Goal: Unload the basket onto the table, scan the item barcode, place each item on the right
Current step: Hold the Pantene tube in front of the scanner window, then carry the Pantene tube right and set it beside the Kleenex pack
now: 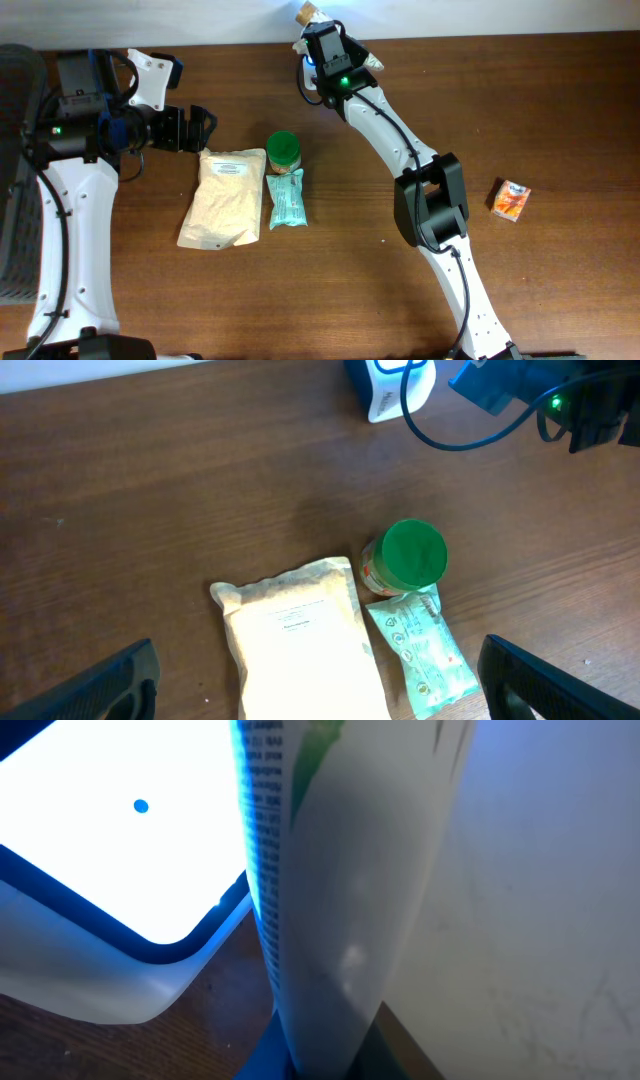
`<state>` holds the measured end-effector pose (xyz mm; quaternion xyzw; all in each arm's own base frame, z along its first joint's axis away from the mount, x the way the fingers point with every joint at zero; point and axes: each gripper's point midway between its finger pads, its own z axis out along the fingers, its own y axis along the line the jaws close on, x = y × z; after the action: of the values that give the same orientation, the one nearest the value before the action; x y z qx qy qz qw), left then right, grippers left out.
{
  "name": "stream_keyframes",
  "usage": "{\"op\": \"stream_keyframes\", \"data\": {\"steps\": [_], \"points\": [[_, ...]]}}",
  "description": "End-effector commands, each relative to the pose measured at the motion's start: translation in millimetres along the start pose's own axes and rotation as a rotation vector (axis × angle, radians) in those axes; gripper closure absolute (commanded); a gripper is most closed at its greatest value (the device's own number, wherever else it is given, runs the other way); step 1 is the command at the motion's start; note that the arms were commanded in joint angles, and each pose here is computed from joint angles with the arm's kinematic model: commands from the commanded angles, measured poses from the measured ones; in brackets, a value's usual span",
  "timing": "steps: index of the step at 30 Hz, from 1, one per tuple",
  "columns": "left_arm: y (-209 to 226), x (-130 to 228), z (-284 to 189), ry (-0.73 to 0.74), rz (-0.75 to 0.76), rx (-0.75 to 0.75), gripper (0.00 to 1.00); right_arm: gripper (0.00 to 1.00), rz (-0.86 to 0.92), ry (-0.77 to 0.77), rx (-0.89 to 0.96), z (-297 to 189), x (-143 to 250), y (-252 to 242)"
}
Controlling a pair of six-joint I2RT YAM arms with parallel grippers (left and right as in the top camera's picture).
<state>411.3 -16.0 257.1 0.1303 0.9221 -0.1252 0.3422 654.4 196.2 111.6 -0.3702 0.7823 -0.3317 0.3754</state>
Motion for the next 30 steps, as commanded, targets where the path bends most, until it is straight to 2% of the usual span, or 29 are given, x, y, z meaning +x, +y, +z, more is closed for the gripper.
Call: {"op": "stream_keyframes", "data": {"steps": [1, 8, 12, 16, 22, 23, 27, 30], "points": [[3, 0, 1, 0.000, 0.010, -0.004, 0.01, 0.96, 0.026, 0.011, 0.070, -7, -4, -20], [3, 0, 1, 0.001, 0.010, -0.004, 0.01, 0.96, 0.002, 0.038, 0.096, -11, -2, -22], [3, 0, 1, 0.000, 0.010, -0.004, 0.01, 0.96, 0.011, -0.001, 0.066, -30, -17, -27], [3, 0, 1, 0.000, 0.010, -0.004, 0.01, 0.96, 0.170, -0.080, 0.054, -64, -38, -56], [3, 0, 1, 0.000, 0.010, -0.004, 0.01, 0.96, 0.433, -0.224, -0.189, -152, -59, -95], [3, 0, 1, 0.000, 0.010, -0.004, 0.01, 0.96, 0.496, -0.242, -0.258, -178, -58, -104], [4, 0, 1, 0.000, 0.010, -0.005, 0.01, 0.96, 0.662, -0.205, -0.407, -237, -35, -122], [3, 0, 1, 0.000, 0.010, -0.004, 0.01, 0.96, 0.799, -0.035, -0.454, -263, 12, -127]]}}
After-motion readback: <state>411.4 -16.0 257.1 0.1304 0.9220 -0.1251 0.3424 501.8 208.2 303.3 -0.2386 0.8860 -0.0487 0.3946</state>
